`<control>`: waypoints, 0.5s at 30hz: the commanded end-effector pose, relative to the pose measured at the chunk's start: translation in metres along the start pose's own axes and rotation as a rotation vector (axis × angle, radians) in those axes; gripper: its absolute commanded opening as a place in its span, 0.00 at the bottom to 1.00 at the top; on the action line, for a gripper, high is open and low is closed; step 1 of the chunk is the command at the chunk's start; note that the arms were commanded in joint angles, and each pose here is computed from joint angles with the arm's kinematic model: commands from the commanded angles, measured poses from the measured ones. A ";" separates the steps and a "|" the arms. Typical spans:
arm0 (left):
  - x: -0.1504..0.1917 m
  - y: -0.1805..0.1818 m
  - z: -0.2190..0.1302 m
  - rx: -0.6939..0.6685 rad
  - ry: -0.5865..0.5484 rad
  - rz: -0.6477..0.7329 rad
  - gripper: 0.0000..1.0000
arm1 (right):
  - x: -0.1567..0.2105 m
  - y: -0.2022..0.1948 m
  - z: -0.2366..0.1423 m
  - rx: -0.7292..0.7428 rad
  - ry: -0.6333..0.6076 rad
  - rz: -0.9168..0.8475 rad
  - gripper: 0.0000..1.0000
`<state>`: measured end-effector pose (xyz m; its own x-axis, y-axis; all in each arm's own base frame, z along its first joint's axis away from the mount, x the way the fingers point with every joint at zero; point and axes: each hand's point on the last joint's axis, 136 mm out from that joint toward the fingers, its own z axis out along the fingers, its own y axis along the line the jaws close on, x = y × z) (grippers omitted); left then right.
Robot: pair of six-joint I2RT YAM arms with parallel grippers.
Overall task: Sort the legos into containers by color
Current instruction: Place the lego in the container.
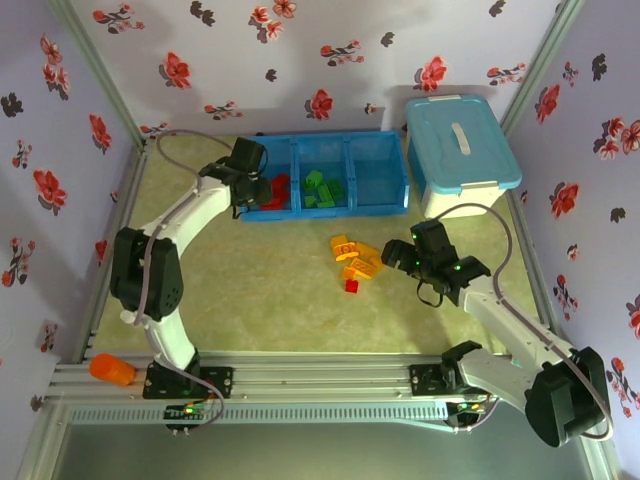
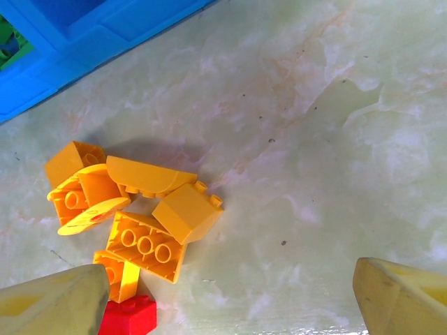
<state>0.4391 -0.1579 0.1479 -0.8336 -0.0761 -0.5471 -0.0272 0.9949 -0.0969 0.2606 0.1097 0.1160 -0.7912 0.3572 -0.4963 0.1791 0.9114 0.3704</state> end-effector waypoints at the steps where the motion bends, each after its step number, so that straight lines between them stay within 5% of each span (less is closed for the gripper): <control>1: -0.017 0.001 0.002 0.007 -0.005 0.009 0.34 | 0.001 -0.001 -0.002 -0.016 -0.007 0.023 0.91; 15: -0.037 0.001 0.016 -0.008 0.010 0.029 0.40 | -0.002 0.001 -0.006 -0.028 -0.019 0.029 0.90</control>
<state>0.4782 -0.1575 0.1540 -0.8293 -0.0713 -0.5542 -0.0281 0.9959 -0.0862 0.2582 0.1107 0.1192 -0.7875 0.3616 -0.4991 0.1708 0.9062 0.3869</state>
